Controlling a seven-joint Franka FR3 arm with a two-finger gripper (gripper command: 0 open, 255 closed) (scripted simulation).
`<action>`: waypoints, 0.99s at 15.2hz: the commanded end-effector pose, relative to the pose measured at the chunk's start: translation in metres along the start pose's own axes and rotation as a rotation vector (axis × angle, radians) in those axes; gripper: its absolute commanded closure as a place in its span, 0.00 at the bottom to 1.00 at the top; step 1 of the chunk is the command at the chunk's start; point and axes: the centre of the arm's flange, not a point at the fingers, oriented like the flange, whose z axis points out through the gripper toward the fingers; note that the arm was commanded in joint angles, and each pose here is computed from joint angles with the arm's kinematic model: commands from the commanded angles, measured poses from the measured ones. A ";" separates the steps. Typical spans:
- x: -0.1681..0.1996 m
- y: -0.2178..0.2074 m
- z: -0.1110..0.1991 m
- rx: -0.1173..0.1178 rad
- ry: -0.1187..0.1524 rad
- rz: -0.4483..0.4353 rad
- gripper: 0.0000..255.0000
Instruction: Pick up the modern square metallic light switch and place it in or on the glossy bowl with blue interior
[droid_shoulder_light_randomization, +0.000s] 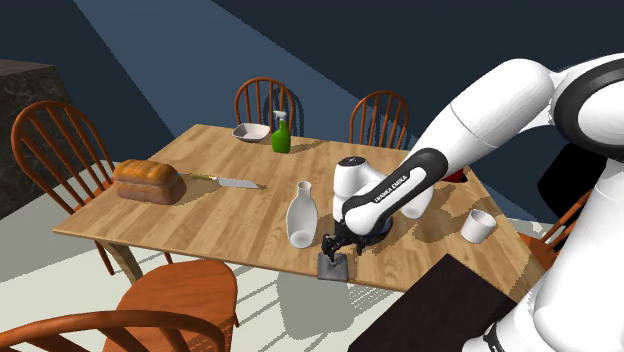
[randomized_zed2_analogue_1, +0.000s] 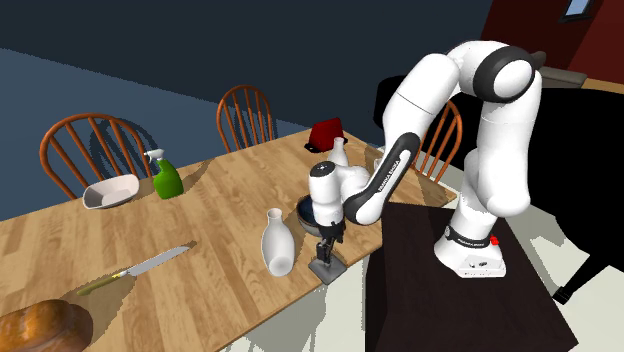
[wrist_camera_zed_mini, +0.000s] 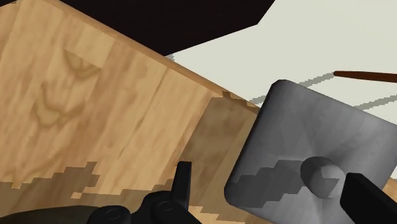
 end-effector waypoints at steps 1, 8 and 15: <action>0.000 0.000 0.000 0.000 0.000 0.000 0.00; 0.000 -0.006 -0.003 -0.001 0.000 0.000 1.00; -0.007 -0.036 -0.011 -0.123 0.075 0.070 0.00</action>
